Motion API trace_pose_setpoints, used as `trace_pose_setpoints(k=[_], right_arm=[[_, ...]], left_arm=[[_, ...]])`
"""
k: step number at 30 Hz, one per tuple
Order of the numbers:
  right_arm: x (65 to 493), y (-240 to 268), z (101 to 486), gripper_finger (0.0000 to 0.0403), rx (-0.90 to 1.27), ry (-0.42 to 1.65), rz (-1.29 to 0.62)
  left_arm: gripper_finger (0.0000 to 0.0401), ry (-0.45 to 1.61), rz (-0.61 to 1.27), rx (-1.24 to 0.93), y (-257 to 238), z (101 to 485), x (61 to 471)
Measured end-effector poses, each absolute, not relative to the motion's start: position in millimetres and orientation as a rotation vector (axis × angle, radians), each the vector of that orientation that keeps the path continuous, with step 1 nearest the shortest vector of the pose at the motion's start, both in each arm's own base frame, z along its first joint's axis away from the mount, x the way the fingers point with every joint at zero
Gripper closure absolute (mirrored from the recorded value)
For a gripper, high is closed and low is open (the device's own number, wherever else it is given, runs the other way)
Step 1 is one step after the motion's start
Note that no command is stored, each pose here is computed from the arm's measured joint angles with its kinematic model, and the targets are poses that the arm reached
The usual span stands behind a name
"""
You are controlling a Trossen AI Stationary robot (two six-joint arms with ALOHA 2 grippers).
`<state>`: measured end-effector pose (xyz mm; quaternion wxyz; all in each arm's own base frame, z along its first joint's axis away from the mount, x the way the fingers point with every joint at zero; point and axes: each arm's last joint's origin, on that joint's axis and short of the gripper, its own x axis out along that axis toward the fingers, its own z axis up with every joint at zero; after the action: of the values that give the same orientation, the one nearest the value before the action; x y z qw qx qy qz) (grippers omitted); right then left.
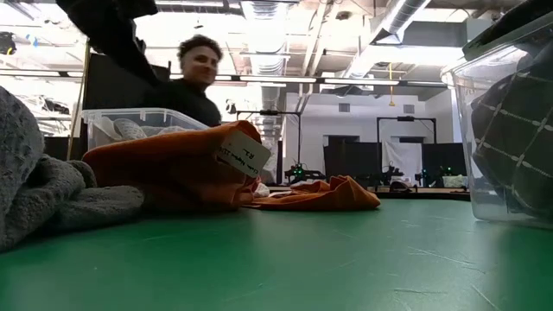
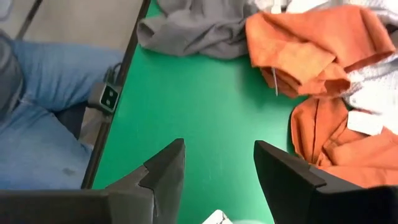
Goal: Sort towels by color in basket
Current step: Put the left orange towel into the bottom transparent bin
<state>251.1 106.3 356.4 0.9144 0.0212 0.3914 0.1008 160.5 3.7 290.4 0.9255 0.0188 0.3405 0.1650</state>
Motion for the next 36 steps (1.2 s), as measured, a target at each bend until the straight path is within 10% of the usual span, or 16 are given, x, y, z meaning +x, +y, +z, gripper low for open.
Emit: trace_pose_setpoints(k=[29, 36], right_arm=[[255, 104, 360, 0.0182, 0.103, 0.769, 0.183], [255, 102, 357, 0.0182, 0.092, 0.786, 0.178]], left_arm=[[0.0233, 0.822, -0.025, 0.259, -46, 238, 237], [0.0173, 0.874, -0.046, 0.423, -68, 206, 259]])
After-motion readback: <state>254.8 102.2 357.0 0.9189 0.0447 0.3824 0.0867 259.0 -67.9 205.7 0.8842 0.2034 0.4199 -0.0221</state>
